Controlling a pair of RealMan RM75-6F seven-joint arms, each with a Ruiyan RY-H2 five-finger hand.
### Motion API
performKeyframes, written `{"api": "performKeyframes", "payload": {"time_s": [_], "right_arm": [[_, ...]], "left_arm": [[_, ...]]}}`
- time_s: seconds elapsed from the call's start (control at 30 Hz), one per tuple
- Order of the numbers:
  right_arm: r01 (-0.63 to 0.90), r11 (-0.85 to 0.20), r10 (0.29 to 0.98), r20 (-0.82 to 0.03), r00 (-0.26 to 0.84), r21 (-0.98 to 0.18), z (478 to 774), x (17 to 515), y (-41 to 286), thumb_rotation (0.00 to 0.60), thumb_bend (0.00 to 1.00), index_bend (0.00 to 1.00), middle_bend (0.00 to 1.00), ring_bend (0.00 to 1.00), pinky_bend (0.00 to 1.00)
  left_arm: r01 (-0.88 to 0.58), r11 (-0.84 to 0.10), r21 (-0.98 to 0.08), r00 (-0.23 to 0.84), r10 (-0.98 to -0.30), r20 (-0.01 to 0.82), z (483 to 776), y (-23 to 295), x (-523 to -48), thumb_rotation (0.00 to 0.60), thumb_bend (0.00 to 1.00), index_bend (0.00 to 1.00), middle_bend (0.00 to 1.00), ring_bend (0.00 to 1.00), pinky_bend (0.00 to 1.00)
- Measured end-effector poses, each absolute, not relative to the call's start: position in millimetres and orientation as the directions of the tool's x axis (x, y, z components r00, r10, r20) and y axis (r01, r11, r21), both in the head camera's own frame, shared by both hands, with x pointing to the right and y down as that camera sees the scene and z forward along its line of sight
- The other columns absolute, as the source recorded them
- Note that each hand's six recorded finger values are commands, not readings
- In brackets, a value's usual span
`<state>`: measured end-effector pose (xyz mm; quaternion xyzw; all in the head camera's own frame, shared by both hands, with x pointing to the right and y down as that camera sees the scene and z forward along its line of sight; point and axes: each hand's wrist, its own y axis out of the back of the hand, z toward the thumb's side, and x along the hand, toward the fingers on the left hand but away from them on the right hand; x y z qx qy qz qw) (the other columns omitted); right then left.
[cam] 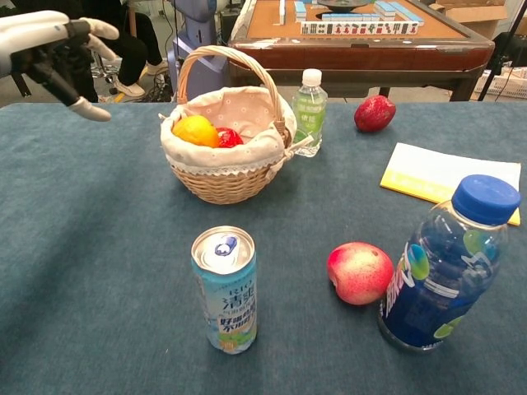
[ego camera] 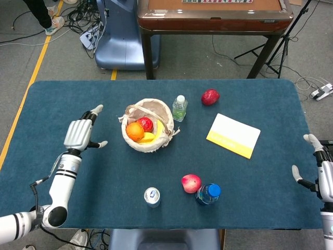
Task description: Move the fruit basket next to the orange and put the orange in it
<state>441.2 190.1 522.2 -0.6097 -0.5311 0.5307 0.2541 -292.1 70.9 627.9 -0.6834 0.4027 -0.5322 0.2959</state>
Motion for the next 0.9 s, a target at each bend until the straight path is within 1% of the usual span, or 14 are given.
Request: {"api": "performKeyframes", "payload": {"time_s": [0.17, 0.37, 0.5, 0.63, 0.9], "right_arm": [[0.377, -0.342, 0.911, -0.402, -0.092, -0.861, 526, 439, 193, 0.600, 0.38, 0.04, 0.15, 0.12, 0.29], [0.391, -0.430, 0.886, -0.463, 0.012, -0.814, 533, 432, 199, 0.600, 0.38, 0.05, 0.14, 0.12, 0.29], [0.310, -0.474, 0.876, -0.477, 0.071, -0.824, 536, 432, 203, 0.600, 0.38, 0.06, 0.14, 0.12, 0.29], [0.235, -0.477, 0.879, -0.468, 0.096, -0.847, 538, 428, 207, 0.600, 0.38, 0.07, 0.14, 0.12, 0.29], [0.219, -0.421, 0.907, -0.410, 0.097, -0.880, 533, 426, 212, 0.600, 0.38, 0.07, 0.14, 0.12, 0.29]], "left_arm": [[-0.202, -0.500, -0.842, 0.072, -0.865, 0.496, 623, 93, -330, 0.600, 0.07, 0.09, 0.15, 0.16, 0.35], [-0.186, -0.463, -0.867, 0.043, -0.885, 0.464, 607, 122, -371, 0.600, 0.07, 0.14, 0.15, 0.16, 0.34], [-0.171, -0.446, -0.878, 0.050, -0.894, 0.445, 593, 148, -390, 0.600, 0.07, 0.15, 0.15, 0.16, 0.33], [-0.158, -0.436, -0.886, 0.059, -0.900, 0.432, 579, 174, -403, 0.600, 0.07, 0.15, 0.15, 0.16, 0.31], [-0.144, -0.400, -0.905, 0.050, -0.916, 0.397, 552, 215, -417, 0.600, 0.07, 0.15, 0.15, 0.16, 0.30]]}}
